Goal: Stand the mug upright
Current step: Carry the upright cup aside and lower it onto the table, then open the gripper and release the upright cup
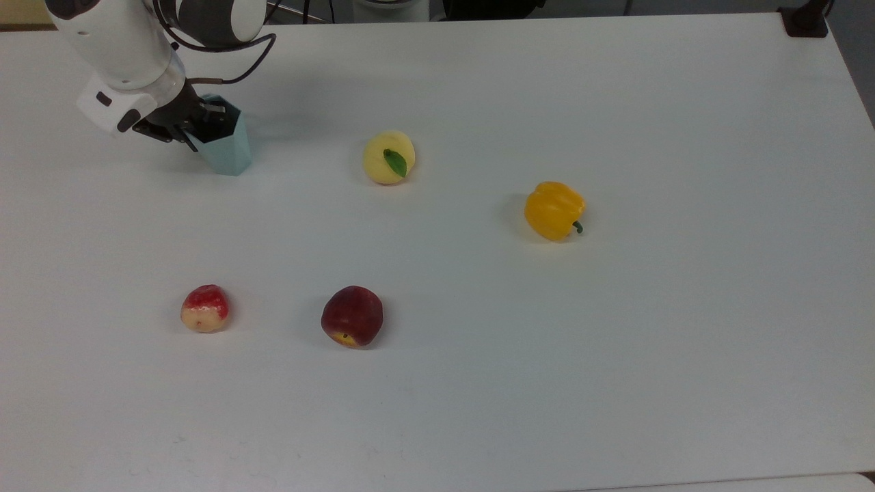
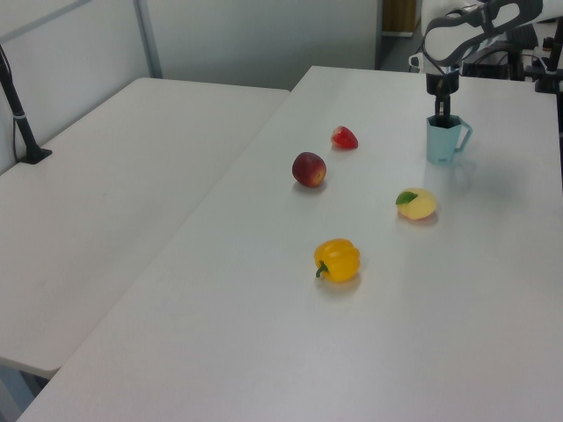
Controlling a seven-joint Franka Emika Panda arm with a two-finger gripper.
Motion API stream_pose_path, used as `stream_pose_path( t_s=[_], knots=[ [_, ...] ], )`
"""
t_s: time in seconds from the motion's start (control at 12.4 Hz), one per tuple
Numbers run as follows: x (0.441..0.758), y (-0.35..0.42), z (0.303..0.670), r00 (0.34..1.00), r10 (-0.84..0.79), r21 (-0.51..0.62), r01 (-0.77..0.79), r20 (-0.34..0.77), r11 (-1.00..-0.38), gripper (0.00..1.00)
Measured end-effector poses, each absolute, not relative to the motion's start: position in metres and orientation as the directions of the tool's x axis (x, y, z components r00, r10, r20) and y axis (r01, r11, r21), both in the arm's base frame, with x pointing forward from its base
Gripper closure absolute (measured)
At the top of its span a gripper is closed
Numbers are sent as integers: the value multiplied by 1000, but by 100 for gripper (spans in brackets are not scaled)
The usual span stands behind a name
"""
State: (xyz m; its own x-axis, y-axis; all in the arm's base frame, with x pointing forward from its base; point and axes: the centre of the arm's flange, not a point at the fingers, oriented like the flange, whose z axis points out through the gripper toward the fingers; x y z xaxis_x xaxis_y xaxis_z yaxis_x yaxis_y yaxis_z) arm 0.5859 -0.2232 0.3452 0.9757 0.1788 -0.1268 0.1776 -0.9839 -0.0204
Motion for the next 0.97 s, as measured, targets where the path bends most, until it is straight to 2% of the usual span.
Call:
stream_pose_path(
  t_s=[0.08,0.32,0.65,0.73,0.97],
  knots=[
    [586,-223,345,976,177,-23,176,-125,-984,67],
    [588,-219,346,977,178,-29,176,-118,-984,22],
    [591,-213,365,987,131,-29,129,-93,-991,9],
    [592,-205,382,989,118,-40,115,-83,-993,0],
    [589,-183,438,990,93,-87,84,-103,-993,0]
  ],
)
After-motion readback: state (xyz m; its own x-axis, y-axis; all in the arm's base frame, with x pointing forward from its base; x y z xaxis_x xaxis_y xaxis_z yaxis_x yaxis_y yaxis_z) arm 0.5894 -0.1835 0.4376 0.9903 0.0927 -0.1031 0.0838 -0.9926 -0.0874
